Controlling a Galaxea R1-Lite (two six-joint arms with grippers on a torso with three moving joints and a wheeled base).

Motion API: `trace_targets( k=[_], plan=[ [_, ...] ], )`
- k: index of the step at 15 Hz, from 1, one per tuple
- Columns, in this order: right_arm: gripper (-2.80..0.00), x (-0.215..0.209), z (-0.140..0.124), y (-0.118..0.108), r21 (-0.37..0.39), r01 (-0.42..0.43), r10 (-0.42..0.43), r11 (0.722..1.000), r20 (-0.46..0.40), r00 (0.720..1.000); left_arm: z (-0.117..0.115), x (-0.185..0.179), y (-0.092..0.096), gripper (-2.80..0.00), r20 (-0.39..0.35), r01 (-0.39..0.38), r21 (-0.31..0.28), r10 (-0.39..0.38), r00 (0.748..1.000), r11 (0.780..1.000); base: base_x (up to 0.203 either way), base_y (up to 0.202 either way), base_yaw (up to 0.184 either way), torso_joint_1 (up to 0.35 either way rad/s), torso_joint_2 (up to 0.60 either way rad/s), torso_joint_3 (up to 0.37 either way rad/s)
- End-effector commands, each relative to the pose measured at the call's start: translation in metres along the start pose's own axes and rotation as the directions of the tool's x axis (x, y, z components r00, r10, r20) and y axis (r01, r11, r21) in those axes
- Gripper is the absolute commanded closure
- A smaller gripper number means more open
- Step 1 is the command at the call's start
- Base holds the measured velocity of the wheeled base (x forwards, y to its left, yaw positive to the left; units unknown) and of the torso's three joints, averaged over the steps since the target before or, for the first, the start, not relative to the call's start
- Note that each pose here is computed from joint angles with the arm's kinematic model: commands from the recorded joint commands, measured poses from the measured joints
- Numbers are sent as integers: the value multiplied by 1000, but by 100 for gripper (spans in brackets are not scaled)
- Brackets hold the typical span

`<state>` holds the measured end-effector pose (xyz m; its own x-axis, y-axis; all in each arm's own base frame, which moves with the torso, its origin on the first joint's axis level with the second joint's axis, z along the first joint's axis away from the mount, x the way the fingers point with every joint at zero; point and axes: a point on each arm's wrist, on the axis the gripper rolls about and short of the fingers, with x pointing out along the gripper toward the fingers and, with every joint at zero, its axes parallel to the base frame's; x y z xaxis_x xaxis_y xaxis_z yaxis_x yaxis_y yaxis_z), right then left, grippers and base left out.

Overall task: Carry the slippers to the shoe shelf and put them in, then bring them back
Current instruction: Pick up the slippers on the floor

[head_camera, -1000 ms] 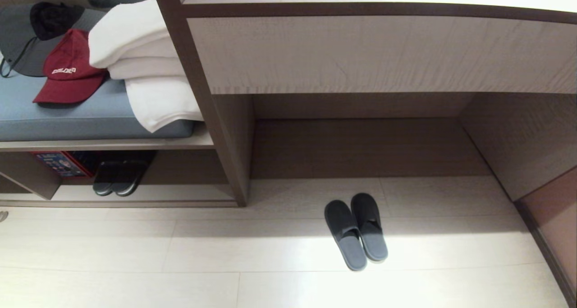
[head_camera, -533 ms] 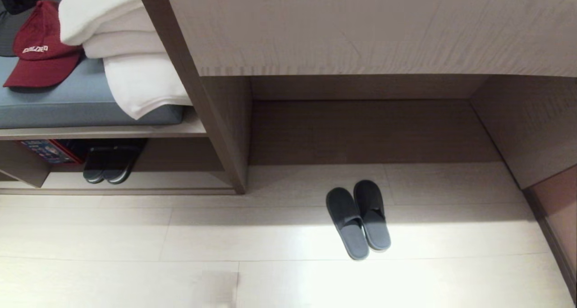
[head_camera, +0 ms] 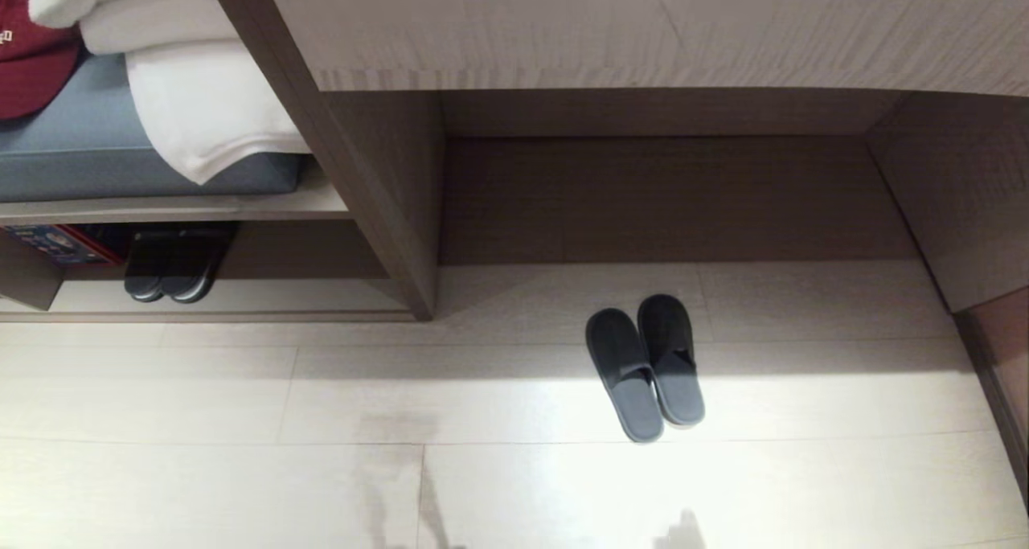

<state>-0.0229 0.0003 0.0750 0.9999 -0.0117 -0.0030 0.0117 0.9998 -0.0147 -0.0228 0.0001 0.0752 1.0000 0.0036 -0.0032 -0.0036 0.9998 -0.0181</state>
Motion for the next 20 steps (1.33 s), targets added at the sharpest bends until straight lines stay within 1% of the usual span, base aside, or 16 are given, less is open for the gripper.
trace_targets(
  k=[1,20],
  plan=[
    [0,0,-1,0,-1,1,-1,1000,0,1000,0,0,0,0,0,0,0,0,1000,1000,0,0,0,0,3,-198],
    [0,0,0,0,-1,1,-1,1000,-2,1000,0,0,0,0,0,0,1,0,1000,1000,0,0,0,3,3,-198]
  ],
)
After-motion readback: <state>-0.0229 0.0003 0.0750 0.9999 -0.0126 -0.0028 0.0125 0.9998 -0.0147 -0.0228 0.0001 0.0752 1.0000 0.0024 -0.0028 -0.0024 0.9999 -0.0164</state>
